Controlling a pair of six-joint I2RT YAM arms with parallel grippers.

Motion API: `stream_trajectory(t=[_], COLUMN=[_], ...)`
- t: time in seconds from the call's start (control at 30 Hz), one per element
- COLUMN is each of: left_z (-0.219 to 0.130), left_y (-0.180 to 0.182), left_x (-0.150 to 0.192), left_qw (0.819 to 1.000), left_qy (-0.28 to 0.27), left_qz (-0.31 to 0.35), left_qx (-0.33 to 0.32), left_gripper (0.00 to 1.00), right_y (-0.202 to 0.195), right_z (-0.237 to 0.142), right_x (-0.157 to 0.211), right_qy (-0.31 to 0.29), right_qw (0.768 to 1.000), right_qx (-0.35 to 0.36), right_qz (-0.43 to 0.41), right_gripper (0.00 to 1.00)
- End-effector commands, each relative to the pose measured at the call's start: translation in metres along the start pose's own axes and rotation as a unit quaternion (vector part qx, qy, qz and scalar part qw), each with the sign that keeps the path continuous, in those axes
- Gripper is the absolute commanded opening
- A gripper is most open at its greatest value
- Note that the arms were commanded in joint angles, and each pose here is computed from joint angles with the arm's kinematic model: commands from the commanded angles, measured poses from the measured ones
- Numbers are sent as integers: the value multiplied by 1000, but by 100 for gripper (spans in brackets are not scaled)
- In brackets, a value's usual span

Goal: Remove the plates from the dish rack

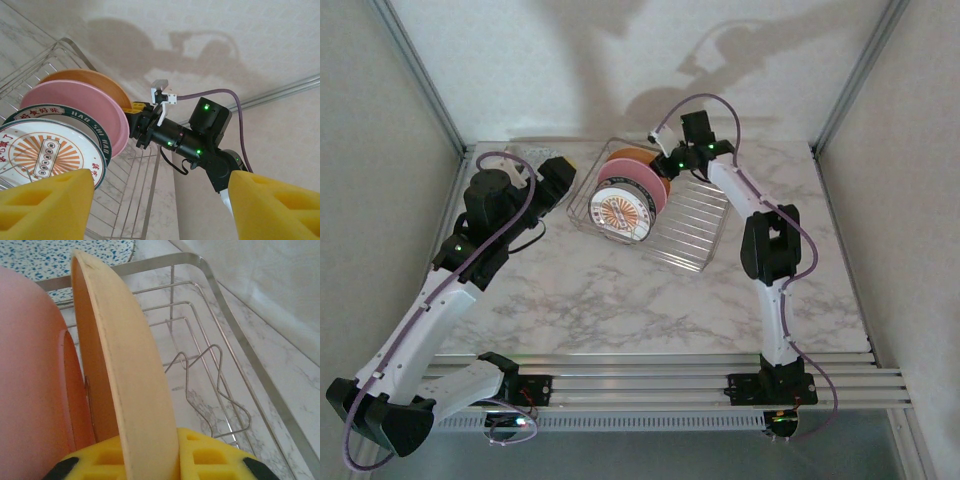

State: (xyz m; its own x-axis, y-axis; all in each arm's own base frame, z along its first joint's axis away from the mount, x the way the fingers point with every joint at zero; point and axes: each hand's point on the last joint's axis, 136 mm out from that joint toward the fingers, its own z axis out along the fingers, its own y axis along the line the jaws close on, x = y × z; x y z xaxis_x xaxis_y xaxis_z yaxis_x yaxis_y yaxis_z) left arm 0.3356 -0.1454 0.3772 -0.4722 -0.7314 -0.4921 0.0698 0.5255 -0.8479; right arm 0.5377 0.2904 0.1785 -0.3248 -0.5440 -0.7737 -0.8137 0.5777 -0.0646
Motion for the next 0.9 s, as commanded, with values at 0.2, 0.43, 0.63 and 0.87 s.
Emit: stream_trajectory(t=[0.2, 0.43, 0.63, 0.87], left_z=[0, 2, 4, 4], left_y=[-18, -23, -21, -21], left_x=[-6, -9, -7, -8], left_qw=[1000, 999, 1000, 999], left_qy=[-7, -10, -9, -10], left_qz=[6, 10, 6, 6], left_qx=[26, 30, 29, 31], left_gripper=[71, 71, 71, 71], right_y=[5, 3, -4, -15], right_z=[-27, -41, -56, -79], right_x=[-45, -55, -63, -77], right_qy=[-38, -49, -59, -78], right_qw=[994, 986, 978, 965], right_qx=[101, 156, 193, 239], right_qz=[-28, -45, -60, -72], right_gripper=[0, 0, 0, 0])
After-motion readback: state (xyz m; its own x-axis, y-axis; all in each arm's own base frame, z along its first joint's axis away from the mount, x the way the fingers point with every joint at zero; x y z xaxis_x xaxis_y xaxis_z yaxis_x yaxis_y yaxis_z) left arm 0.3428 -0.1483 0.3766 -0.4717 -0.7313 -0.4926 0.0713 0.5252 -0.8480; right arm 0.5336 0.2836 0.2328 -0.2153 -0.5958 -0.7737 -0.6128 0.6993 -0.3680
